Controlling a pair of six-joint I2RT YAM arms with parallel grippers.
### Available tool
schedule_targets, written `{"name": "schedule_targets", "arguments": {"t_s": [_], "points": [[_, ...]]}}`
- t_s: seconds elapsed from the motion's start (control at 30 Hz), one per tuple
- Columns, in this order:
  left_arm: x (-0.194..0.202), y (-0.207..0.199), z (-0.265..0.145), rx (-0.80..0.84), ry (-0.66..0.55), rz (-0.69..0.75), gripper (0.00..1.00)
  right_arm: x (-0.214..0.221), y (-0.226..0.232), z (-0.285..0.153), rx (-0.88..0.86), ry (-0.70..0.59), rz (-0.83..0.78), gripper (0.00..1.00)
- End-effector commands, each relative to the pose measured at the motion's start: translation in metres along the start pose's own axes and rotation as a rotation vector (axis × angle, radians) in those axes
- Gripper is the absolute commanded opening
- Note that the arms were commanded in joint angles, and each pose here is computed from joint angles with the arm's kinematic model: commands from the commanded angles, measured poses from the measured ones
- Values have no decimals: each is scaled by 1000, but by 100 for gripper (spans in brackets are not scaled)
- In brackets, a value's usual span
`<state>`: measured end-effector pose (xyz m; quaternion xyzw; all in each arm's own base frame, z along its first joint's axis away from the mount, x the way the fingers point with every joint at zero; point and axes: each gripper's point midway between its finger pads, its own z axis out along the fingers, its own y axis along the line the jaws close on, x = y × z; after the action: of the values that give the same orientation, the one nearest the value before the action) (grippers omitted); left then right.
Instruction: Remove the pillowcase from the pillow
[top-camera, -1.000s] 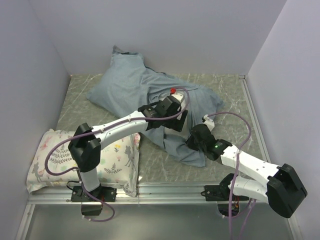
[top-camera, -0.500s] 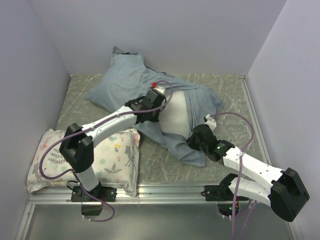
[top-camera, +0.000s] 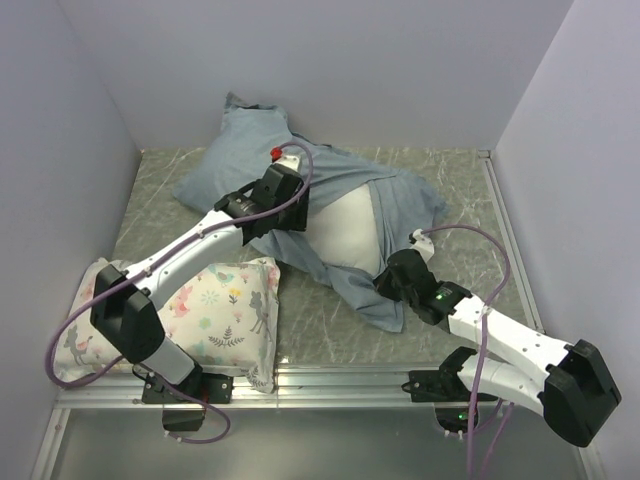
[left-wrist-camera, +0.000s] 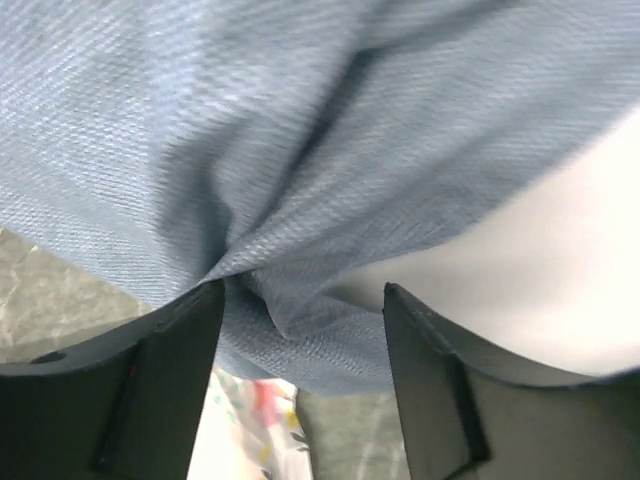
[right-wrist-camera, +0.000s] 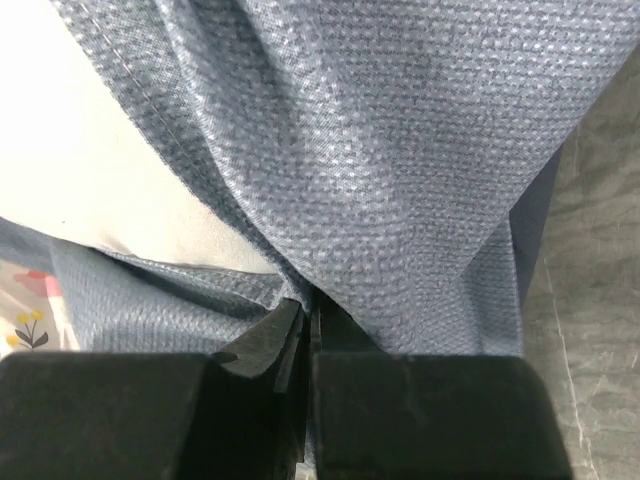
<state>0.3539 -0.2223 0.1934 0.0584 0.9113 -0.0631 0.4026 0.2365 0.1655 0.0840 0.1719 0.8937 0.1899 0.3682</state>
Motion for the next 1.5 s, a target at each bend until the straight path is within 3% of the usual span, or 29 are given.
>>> {"name": "schedule_targets", "arguments": {"t_s": [0.0,0.17,0.33,0.53,0.67,0.87,1.0,1.07,1.17,1.2,1.23,1.47], "points": [[-45,-23,-46,79,-142,-21,73,-3,-6,-2,9,-21,-1,1],[-56,-59,-75,174,-193,10,83,-4,-8,-4,15,-24,-5,2],[-37,-101,-75,236,-156,72,90,-5,-8,-3,19,-24,-8,2],[-7,-131,-51,313,-81,86,96,-5,-6,-2,13,-23,1,1],[12,-141,-15,277,-24,122,99,-4,-4,-3,5,-23,4,1],[31,-159,14,302,34,133,99,-3,-5,-2,8,-20,10,1],[60,-154,47,223,116,169,98,-5,-5,-2,10,-27,12,1],[62,-156,60,197,133,181,88,-6,-4,-2,8,-29,14,1],[54,-161,66,212,139,175,35,-4,-3,-2,3,-26,21,1],[51,-164,67,227,140,171,9,-4,-4,-2,4,-24,22,1],[40,-164,68,233,126,157,0,-3,-4,-2,4,-23,22,2],[-13,-149,72,298,78,25,0,1,-13,-2,42,-5,17,3]]}}
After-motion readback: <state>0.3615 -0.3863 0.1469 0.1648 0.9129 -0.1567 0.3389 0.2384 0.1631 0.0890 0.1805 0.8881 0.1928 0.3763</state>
